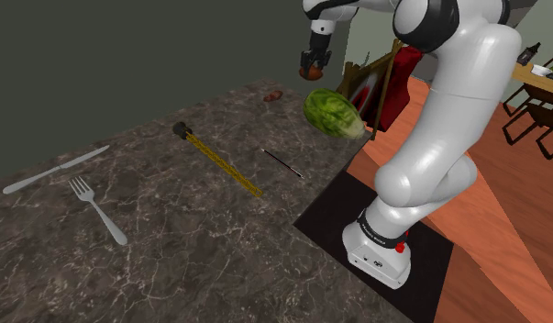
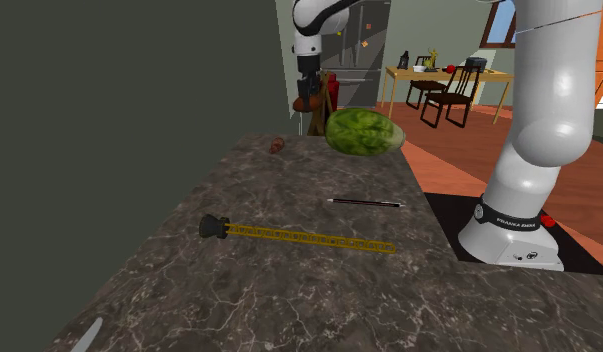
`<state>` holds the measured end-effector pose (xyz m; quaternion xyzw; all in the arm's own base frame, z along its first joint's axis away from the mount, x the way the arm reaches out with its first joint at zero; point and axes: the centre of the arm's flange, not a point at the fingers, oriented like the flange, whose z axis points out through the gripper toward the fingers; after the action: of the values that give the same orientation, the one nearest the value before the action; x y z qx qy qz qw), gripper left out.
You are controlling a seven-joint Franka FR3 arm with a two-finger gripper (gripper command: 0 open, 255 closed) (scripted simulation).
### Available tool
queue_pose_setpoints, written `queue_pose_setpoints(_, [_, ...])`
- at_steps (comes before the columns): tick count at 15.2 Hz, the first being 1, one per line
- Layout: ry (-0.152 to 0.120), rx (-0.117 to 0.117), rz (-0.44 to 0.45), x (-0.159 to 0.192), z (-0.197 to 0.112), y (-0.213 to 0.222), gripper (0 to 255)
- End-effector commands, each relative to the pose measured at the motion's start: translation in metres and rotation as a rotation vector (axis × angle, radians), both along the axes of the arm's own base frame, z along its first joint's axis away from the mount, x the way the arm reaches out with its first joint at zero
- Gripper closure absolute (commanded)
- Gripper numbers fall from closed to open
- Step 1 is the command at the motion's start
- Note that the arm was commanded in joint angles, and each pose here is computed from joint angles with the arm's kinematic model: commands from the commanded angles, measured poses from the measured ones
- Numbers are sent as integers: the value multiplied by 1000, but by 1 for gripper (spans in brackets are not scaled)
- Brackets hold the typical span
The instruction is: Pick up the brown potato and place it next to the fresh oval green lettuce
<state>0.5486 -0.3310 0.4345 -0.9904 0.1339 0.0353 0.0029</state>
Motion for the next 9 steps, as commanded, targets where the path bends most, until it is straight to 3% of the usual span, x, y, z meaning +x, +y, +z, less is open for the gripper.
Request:
queue_pose_setpoints(1, [0, 0, 0, 1, -11, -1, 255])
queue_pose_setpoints(9, [0, 0, 0, 1, -53, -1, 255])
